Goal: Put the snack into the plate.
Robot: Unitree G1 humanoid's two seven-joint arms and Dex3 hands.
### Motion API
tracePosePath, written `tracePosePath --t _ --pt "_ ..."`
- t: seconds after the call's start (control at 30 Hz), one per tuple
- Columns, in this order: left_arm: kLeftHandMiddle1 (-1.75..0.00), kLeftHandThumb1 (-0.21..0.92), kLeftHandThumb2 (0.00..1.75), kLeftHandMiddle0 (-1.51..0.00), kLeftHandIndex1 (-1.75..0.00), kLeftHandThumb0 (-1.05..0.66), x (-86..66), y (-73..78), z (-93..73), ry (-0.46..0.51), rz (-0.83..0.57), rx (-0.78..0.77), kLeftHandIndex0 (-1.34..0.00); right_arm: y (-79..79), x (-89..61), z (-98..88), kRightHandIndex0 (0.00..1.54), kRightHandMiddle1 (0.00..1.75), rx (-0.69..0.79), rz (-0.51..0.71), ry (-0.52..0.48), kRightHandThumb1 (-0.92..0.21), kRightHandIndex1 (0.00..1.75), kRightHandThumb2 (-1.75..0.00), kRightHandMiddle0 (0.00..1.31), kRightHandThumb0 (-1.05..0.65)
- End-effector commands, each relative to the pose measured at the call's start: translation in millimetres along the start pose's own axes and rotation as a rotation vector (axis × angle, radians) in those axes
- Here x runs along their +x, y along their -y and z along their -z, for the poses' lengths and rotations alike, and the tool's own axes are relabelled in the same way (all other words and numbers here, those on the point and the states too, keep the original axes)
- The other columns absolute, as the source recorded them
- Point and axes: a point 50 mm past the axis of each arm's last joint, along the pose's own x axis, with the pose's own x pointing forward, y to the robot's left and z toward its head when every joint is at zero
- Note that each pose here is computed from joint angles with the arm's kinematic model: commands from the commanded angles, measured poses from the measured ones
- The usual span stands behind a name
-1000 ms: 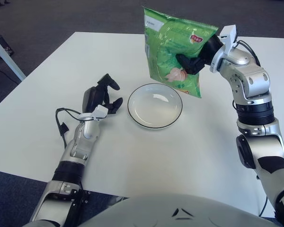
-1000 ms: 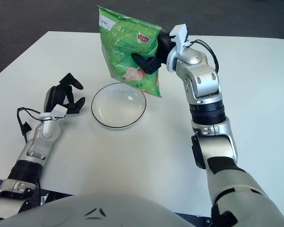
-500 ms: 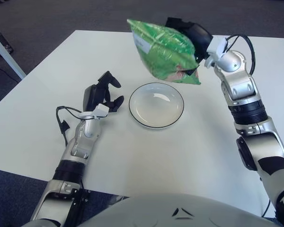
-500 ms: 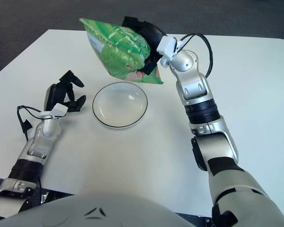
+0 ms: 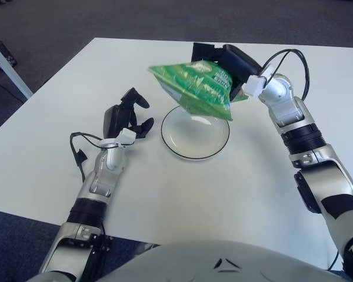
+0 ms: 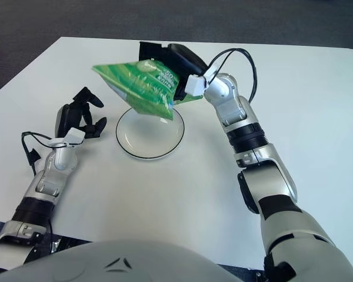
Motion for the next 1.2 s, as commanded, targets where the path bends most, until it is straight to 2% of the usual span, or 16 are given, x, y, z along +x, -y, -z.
tracePosePath --t 0.0,0.57,0.7,0.87,0.93,1.17 --pt "-1.75 0.38 1.24 -1.18 -1.75 -0.46 -49.3 36.9 19.9 -0.216 0.082 -0.053 -0.56 -5.1 3.9 -1.4 1.3 1.75 -0.052 -0.028 0.061 -0.32 1.75 -1.31 0.61 -0.48" --pt "-1.75 0.37 1.24 -1.19 -1.75 -0.46 -48.7 36.9 16.1 -0.215 0.084 -0.048 -0.57 -17.3 0.7 5.3 1.28 1.75 -0.115 -0.137 0.1 -0.31 1.75 -1.32 0.61 -0.47" --pt "-1.75 0.37 1.25 -1.19 -1.75 -0.46 -48.8 36.8 15.6 -0.218 0.088 -0.052 -0.57 -20.6 -1.2 6.1 1.28 1.75 -0.124 -0.198 0.117 -0.35 1.75 -1.27 0.58 -0.46" --pt "-1.75 0.37 1.25 -1.19 -1.75 -0.46 -48.8 36.6 15.1 -0.224 0.092 -0.064 -0.57 -27.0 -6.2 9.7 1.26 1.75 -0.077 -0.344 0.11 -0.35 1.75 -1.27 0.58 -0.46" --pt "-1.75 0.37 1.24 -1.19 -1.75 -0.46 -48.7 36.8 14.6 -0.226 0.093 -0.068 -0.57 -27.7 -7.8 10.5 1.24 1.75 -0.077 -0.391 0.108 -0.35 1.75 -1.27 0.58 -0.46" --pt "-1.75 0.38 1.24 -1.18 -1.75 -0.46 -48.6 36.5 13.8 -0.228 0.092 -0.071 -0.56 -28.4 -10.7 11.5 0.97 1.75 -0.109 -0.53 0.101 -0.43 1.75 -1.16 0.52 -0.45"
